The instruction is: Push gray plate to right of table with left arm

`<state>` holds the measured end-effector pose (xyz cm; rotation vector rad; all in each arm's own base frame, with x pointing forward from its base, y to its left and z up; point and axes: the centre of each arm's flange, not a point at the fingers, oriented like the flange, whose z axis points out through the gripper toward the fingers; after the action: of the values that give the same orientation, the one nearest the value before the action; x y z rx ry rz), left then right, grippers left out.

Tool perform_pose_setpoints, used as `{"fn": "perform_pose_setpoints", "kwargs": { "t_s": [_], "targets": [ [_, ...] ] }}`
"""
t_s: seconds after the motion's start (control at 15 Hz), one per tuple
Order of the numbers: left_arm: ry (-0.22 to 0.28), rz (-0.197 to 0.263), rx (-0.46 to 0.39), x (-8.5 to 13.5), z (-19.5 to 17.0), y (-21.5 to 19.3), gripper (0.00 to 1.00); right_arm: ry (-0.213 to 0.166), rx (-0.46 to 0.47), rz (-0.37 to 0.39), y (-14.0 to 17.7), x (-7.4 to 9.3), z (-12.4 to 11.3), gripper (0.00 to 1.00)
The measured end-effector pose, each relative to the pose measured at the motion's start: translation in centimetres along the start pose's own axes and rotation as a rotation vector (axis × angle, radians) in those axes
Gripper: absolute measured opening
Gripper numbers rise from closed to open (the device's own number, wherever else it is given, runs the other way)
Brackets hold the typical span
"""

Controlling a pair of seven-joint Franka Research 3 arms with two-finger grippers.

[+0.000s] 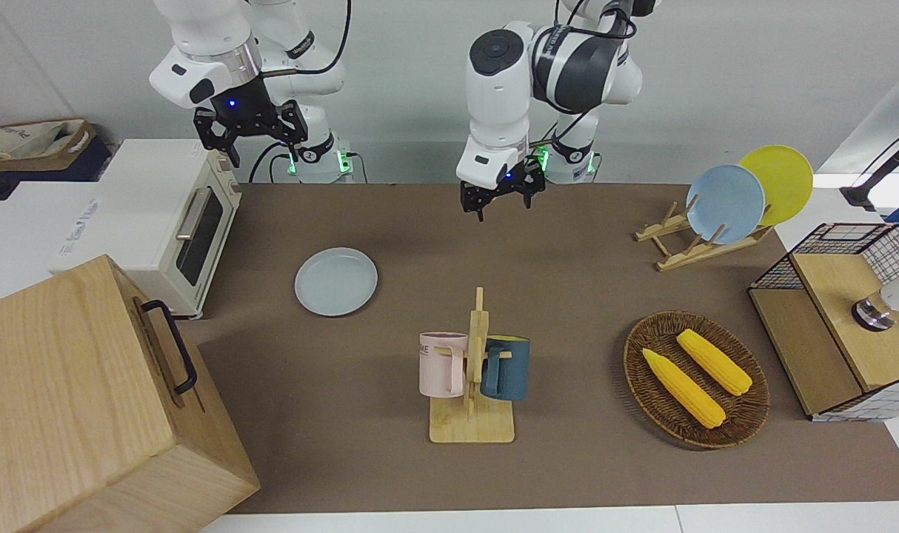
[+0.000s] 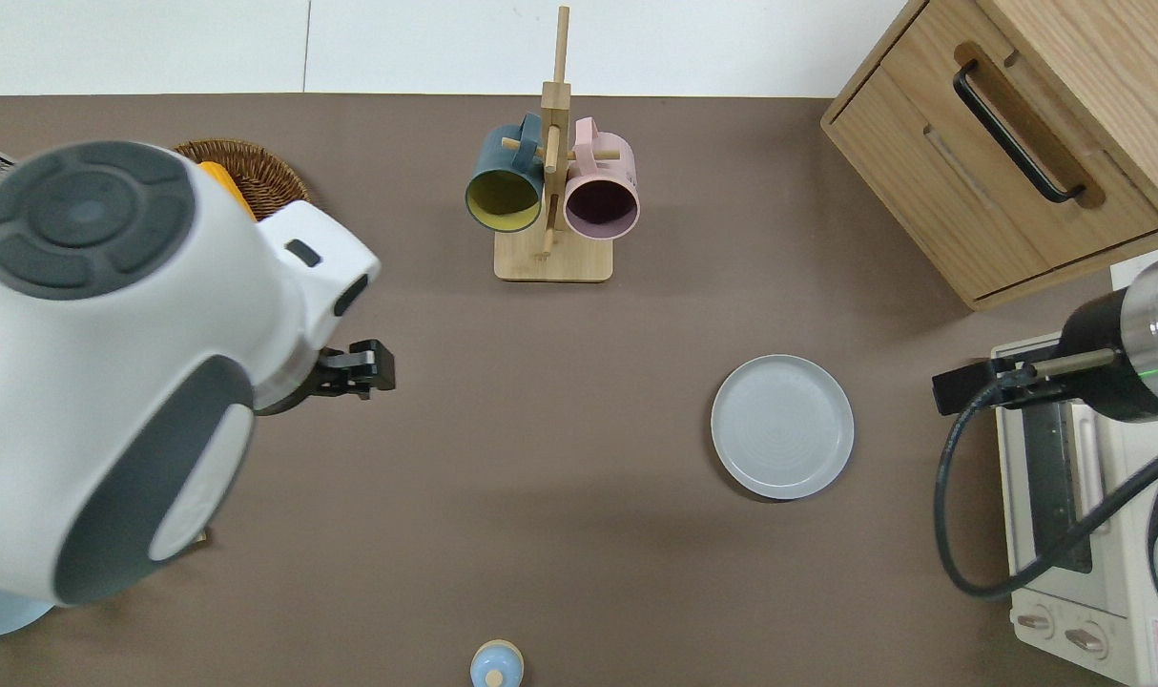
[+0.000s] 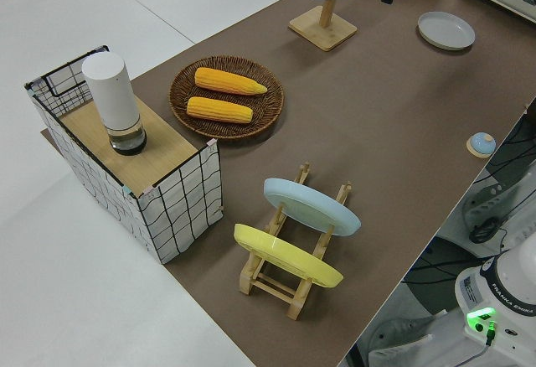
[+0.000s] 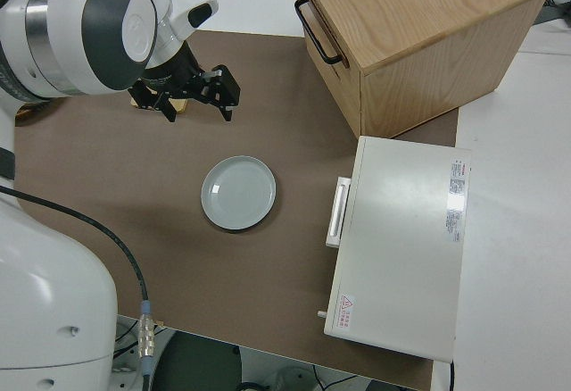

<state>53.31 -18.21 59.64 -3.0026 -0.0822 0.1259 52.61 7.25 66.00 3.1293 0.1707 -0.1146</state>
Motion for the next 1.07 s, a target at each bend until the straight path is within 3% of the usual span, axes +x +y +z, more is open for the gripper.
{"fn": "perform_pose_setpoints", "kwargs": {
  "t_s": [0.4, 0.73, 1.07],
  "targets": [
    [-0.022, 0.092, -0.052, 0.6, -1.0, -11.8, 1.0, 0.0, 0.0, 0.0, 0.0, 0.0, 0.0, 0.99],
    [-0.018, 0.123, -0.109, -1.7, -1.1, -20.1, 1.0, 0.0, 0.0, 0.0, 0.0, 0.0, 0.0, 0.99],
    [-0.029, 0.164, -0.126, -2.9, 1.4, -20.5, 1.0, 0.0, 0.0, 0.0, 0.0, 0.0, 0.0, 0.99]
  ]
}}
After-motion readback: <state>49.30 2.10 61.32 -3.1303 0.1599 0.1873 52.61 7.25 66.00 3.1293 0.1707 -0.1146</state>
